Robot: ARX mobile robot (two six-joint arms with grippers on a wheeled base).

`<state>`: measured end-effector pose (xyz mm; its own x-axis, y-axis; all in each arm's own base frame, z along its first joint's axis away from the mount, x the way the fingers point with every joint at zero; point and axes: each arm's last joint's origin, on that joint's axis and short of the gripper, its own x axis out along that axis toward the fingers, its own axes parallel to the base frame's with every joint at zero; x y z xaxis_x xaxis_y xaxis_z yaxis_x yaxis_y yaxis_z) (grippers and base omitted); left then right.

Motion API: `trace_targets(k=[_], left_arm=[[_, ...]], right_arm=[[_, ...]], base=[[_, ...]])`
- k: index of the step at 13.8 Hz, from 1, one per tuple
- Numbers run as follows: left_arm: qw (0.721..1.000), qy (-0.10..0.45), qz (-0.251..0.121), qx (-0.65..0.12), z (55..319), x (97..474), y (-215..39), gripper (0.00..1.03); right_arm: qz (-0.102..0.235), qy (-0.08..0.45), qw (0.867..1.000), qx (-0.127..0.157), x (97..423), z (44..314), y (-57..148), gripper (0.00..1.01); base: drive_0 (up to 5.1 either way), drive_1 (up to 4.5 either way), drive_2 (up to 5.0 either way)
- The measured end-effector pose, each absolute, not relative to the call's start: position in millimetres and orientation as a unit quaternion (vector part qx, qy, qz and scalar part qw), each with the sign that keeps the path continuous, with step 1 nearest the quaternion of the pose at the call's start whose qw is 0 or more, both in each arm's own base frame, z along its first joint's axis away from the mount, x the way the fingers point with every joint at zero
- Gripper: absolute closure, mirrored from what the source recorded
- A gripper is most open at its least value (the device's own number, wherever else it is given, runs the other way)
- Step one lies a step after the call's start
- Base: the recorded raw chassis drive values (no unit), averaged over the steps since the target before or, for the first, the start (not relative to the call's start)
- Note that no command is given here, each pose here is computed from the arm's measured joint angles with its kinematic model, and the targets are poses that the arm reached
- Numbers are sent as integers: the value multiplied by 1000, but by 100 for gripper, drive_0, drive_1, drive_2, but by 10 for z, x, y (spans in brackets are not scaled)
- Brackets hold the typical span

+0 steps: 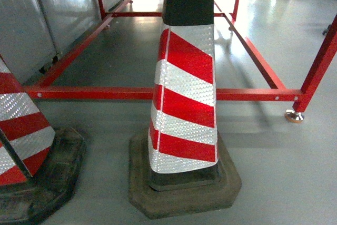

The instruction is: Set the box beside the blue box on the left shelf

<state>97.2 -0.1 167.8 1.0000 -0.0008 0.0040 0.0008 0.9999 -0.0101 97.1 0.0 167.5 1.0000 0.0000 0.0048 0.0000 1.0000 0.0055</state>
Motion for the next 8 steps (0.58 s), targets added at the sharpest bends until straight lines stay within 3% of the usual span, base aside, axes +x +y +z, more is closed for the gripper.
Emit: trace_targets(k=[8], left_arm=[[1000,-2,0,-5,1678,972,-1,5]], right_arm=[[0,-3,1000,3,971,1675,0,3]], base=[[0,0,0]])
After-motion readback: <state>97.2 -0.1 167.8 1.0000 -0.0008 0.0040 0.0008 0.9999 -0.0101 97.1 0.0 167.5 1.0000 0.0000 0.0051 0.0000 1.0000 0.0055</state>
